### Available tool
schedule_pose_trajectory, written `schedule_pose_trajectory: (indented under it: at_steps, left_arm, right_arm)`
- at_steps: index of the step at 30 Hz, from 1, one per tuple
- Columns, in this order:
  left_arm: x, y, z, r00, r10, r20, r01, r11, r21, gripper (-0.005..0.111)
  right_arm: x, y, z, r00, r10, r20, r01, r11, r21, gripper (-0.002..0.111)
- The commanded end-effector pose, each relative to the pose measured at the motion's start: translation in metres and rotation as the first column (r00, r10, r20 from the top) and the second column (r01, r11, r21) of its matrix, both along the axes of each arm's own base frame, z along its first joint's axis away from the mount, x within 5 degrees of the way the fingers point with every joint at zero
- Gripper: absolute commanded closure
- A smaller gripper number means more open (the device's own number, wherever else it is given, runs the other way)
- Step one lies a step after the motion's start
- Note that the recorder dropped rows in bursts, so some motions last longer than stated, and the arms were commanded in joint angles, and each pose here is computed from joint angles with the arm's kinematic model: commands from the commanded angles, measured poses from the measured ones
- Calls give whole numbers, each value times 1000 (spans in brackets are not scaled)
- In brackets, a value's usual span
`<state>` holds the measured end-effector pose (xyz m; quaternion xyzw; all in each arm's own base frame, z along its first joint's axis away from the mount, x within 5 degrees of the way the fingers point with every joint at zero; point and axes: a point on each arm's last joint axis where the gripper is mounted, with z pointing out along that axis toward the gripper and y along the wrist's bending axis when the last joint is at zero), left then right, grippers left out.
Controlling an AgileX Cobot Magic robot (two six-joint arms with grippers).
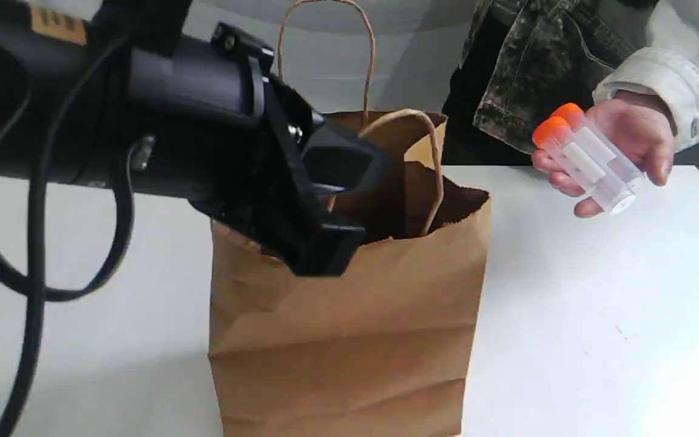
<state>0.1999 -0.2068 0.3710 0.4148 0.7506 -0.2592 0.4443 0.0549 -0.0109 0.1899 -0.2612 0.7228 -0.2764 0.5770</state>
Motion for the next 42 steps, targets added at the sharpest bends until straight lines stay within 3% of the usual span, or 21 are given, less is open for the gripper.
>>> schedule_pose_trajectory:
  at_steps: [1, 6, 11, 14, 16, 19, 21, 23, 26, 33, 37, 40, 42]
  left_arm:
    - [-1, 1, 6, 1000, 13, 20, -12, 1000, -26, 107]
    - [-2, 0, 6, 1000, 9, 1, -8, 999, -35, 107]
    - [-2, 0, 6, 1000, 9, 0, -9, 999, -36, 107]
    - [-2, 0, 6, 1000, 7, -1, -7, 999, -34, 107]
    - [-2, 0, 6, 1000, 7, -1, -7, 999, -34, 107]
    - [-2, 0, 6, 1000, 7, -1, -7, 999, -34, 107]
    - [-2, 0, 6, 1000, 7, -1, -7, 999, -34, 107]
    - [-2, 0, 6, 1000, 5, -3, -5, 999, -33, 107]
    - [-2, 0, 6, 1000, 5, -3, -5, 999, -33, 107]
    - [-3, 0, 5, 1000, 0, -9, 0, 1000, -27, 107]
    - [-4, 0, 4, 1000, -8, -19, 7, 1000, -22, 107]
    - [-4, 0, 5, 1000, -9, -26, 8, 1000, -26, 107]
    - [-5, -1, 5, 999, -9, -35, 8, 999, -36, 107]
  right_arm:
    - [0, 0, 3, 999, 12, 42, -8, 996, -85, 93]
    - [0, 0, 3, 999, 11, 43, -7, 997, -83, 93]
    - [1, 3, 12, 990, 74, 121, -43, 969, -242, 93]
    - [1, 6, 18, 980, 136, 146, -50, 877, -478, 93]
    - [1, 9, 21, 970, 176, 167, -69, 861, -503, 93]
    - [1, 18, 26, 936, 240, 258, -148, 932, -330, 93]
    - [-1, 23, 33, 897, 259, 359, -236, 966, -106, 93]
    - [-4, 27, 42, 847, 229, 480, -359, 912, 198, 93]
    - [-9, 27, 55, 777, 165, 608, -494, 758, 426, 93]
    - [-23, 19, 77, 595, 2, 804, -685, 525, 505, 93]
    - [-34, 15, 88, 460, -50, 887, -776, 462, 429, 93]
    - [-44, 14, 94, 352, -80, 933, -867, 347, 357, 93]
    - [-43, 14, 93, 374, -89, 923, -861, 337, 381, 93]
